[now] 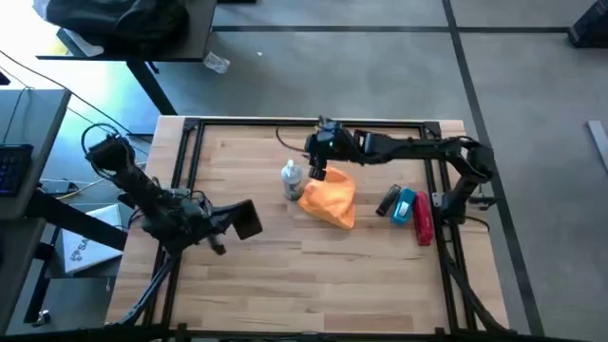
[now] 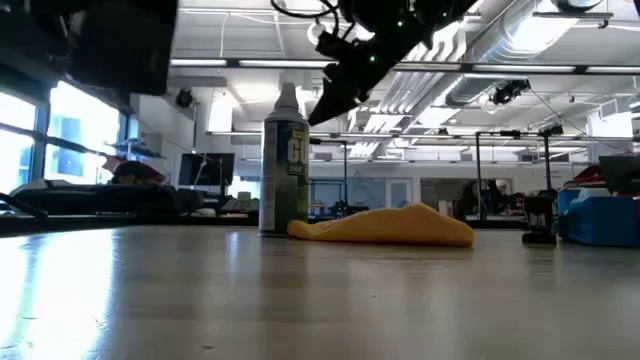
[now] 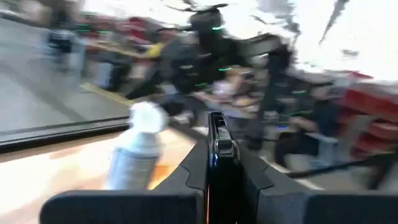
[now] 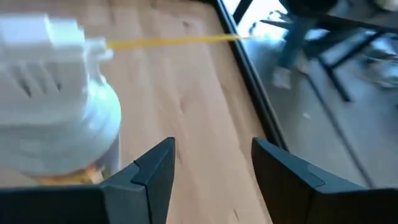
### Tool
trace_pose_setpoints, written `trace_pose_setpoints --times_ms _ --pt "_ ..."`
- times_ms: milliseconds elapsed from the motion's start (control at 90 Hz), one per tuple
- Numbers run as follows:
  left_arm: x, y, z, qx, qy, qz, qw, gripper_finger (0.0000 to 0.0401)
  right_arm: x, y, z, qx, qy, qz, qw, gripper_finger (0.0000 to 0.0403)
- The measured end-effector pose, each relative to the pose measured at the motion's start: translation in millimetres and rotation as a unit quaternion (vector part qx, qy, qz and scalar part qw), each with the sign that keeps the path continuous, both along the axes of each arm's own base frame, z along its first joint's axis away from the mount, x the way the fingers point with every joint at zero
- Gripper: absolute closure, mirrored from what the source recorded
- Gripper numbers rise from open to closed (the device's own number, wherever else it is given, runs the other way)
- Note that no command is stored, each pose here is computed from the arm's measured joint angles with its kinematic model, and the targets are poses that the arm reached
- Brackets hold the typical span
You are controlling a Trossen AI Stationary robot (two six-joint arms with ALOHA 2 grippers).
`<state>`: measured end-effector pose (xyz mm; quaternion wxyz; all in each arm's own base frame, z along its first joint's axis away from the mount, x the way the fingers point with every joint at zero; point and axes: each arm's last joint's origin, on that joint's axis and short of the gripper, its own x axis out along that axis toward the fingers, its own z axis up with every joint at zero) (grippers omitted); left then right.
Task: Apply microfiber cloth
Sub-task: Spray the black cellphone using the spray bottle
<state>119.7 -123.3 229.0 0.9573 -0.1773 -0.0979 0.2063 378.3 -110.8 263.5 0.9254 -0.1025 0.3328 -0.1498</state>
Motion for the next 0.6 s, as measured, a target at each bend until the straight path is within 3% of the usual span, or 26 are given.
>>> trace_pose_setpoints --times_ms 211,411,600 --pt "-22 25 -10 -0.017 -0.018 -0.025 0.999 0.0387 3 -24 -7 0.030 -0.033 0.021 0.999 0.0222" --pt "-25 37 -33 -0.045 -0.039 -0.044 0.997 0.0387 24 -34 -45 0.076 -0.054 0.051 0.994 0.0222" --pt "-23 35 -37 -0.049 -0.033 -0.043 0.997 0.0387 38 -30 -72 0.100 -0.055 0.073 0.991 0.0222"
